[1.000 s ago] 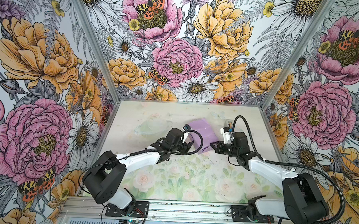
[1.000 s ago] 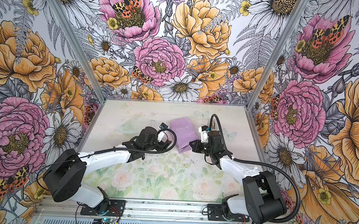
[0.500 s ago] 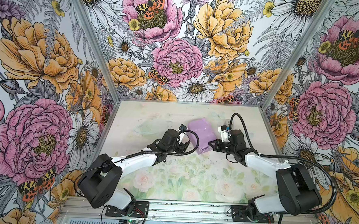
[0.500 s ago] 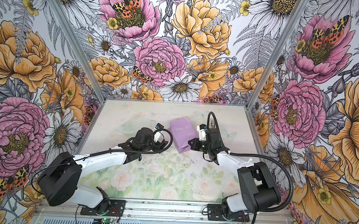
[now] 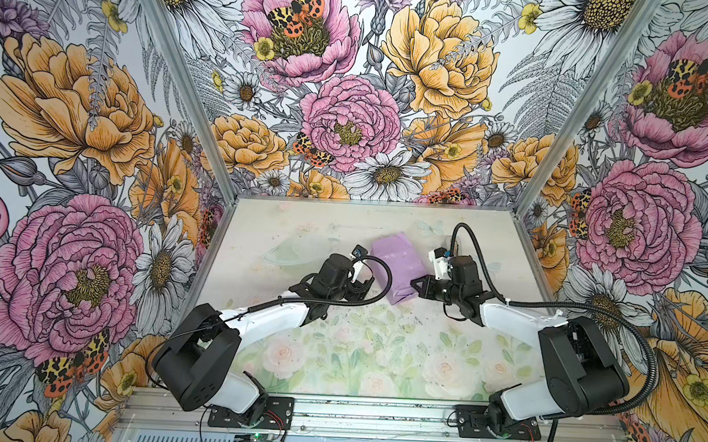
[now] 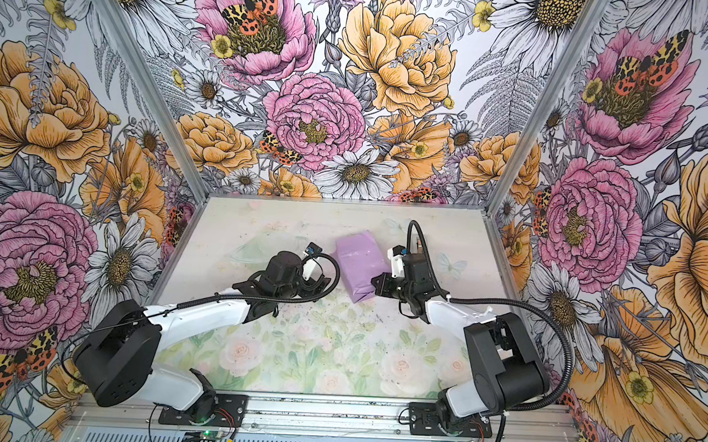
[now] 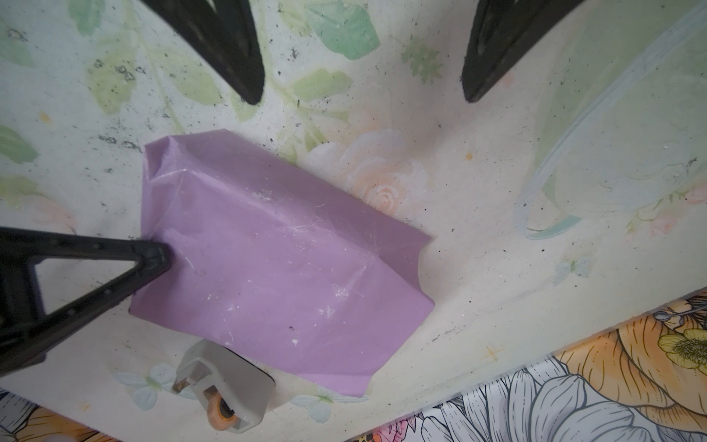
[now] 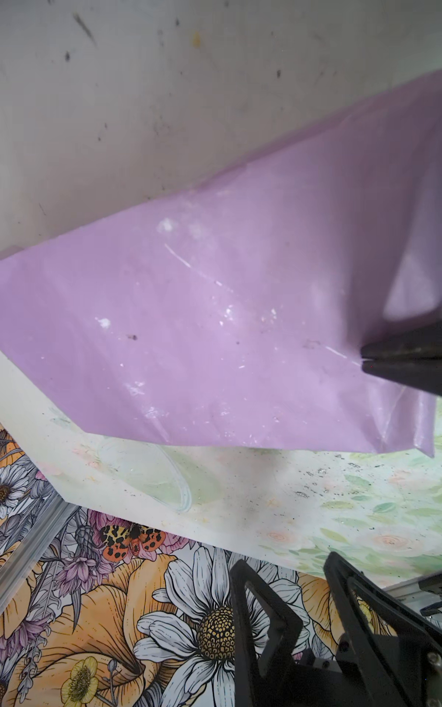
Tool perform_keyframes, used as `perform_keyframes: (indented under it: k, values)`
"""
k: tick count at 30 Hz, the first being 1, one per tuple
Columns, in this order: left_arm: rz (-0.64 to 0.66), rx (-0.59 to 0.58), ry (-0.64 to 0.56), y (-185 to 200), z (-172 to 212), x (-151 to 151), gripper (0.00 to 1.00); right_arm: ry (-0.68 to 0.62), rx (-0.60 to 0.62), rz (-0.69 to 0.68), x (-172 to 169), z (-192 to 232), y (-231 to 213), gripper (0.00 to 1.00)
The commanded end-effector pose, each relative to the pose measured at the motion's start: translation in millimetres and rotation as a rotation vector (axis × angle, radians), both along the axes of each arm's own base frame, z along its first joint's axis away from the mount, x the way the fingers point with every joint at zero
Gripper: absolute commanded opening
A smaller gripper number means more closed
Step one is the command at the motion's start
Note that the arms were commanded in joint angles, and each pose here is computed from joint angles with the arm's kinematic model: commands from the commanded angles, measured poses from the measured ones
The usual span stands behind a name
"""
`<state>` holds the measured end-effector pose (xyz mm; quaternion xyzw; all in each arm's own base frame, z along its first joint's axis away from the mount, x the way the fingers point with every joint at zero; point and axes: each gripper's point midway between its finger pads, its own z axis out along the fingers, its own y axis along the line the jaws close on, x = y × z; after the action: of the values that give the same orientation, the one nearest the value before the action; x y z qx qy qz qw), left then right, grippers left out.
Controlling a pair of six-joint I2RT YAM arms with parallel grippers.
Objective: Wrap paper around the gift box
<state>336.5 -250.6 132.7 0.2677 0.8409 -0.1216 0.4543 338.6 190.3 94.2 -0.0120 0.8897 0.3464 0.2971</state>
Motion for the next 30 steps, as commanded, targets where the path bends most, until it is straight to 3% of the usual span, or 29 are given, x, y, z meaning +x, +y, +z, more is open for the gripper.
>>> perform_keyframes:
  k: [1,6,10,14,20,30]
  values:
    - [0.012,-0.037,-0.006,2.6,9.5,-0.4,0.83,-0.054,-0.039,-0.012,1.0,25.8,-6.6,0.07]
    - [0.091,-0.173,0.078,-0.9,19.0,2.5,0.85,-0.120,-0.062,-0.023,5.6,71.2,-17.8,0.26]
    - [0.234,-0.299,0.219,5.7,12.5,6.9,0.85,-0.072,-0.161,-0.082,21.2,72.3,-41.5,0.42]
    - [0.277,-0.439,0.317,6.7,3.7,6.5,0.85,0.055,-0.214,-0.065,35.9,49.8,-51.1,0.45]
    - [0.266,-0.486,0.368,1.3,2.3,0.0,0.85,0.150,-0.197,-0.002,50.5,26.7,-39.9,0.46]
    - [0.273,-0.509,0.441,1.9,-9.9,-10.2,0.82,0.283,-0.021,0.120,-6.6,12.1,13.9,0.45]
